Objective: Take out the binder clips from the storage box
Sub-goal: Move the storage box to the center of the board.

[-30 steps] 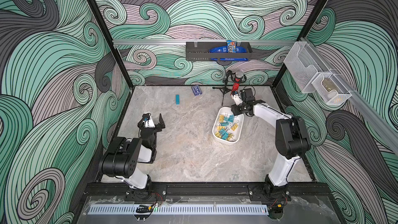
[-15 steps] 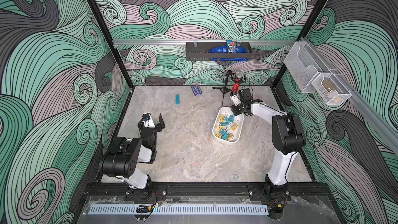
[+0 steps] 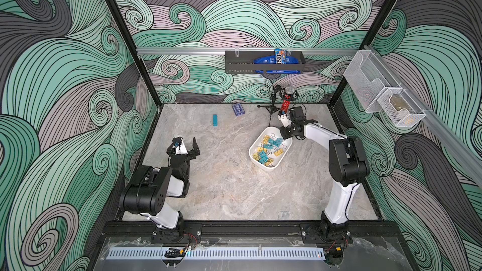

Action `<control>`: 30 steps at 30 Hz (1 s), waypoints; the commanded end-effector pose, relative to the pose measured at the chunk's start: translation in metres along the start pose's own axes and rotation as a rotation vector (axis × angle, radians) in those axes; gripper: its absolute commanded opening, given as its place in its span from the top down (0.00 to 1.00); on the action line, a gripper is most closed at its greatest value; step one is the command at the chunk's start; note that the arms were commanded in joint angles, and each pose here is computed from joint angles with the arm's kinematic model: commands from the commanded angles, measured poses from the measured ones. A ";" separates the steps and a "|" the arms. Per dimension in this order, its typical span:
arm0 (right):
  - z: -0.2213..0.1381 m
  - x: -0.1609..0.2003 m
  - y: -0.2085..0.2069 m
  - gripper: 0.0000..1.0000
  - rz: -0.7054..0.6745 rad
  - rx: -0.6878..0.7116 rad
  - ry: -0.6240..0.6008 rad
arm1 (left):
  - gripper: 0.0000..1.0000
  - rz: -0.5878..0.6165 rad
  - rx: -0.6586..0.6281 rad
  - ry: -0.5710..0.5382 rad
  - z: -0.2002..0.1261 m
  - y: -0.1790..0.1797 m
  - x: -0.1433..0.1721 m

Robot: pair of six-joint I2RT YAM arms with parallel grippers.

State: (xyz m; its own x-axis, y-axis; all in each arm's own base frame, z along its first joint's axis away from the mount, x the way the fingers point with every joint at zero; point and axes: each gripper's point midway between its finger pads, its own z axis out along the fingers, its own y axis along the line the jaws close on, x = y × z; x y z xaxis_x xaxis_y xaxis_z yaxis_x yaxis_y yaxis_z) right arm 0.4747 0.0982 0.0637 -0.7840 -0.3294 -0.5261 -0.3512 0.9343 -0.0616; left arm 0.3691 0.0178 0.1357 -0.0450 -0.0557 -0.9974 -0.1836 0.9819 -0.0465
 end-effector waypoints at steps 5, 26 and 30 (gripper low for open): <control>-0.001 0.019 0.008 0.76 0.081 -0.037 0.049 | 0.02 0.005 0.010 -0.014 0.000 -0.001 -0.002; -0.022 0.076 0.033 0.88 0.232 -0.076 0.125 | 0.01 0.005 0.010 -0.014 -0.001 -0.001 -0.001; -0.024 0.075 0.052 0.88 0.205 -0.086 0.125 | 0.01 0.005 0.010 -0.013 -0.001 -0.001 -0.001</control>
State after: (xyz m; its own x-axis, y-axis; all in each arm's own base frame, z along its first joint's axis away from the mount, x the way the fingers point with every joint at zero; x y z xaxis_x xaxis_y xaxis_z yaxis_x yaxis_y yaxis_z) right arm 0.4089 0.1046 0.0538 -0.8683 -0.1351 -0.4772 -0.2005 0.9757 0.0885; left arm 0.3691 0.0178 0.1357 -0.0450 -0.0557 -0.9974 -0.1836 0.9819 -0.0465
